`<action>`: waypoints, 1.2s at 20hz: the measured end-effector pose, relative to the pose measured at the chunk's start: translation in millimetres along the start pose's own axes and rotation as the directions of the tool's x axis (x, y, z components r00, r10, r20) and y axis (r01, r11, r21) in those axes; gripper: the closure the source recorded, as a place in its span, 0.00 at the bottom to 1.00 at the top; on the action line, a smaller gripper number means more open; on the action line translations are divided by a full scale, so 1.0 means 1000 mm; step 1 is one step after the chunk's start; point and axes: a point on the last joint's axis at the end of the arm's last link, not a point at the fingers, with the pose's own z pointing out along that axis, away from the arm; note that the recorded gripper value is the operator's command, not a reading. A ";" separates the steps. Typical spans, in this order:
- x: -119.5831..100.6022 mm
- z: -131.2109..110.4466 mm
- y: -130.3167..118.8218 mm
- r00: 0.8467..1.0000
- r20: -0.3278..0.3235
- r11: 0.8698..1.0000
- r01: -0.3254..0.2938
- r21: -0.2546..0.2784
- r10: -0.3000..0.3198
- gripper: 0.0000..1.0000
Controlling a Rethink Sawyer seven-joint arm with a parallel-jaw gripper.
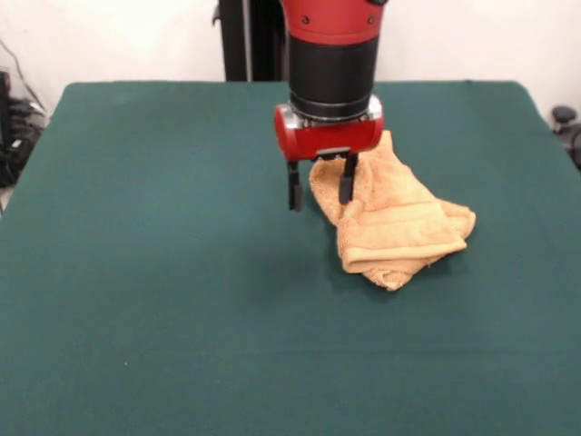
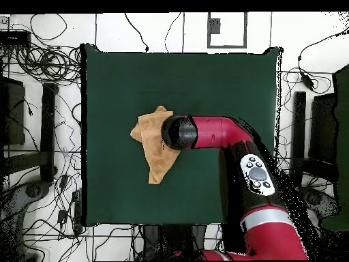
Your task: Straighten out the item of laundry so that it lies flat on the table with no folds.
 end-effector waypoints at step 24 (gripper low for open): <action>-0.027 0.014 0.011 0.992 0.008 0.987 -0.122 -0.108 0.123 0.00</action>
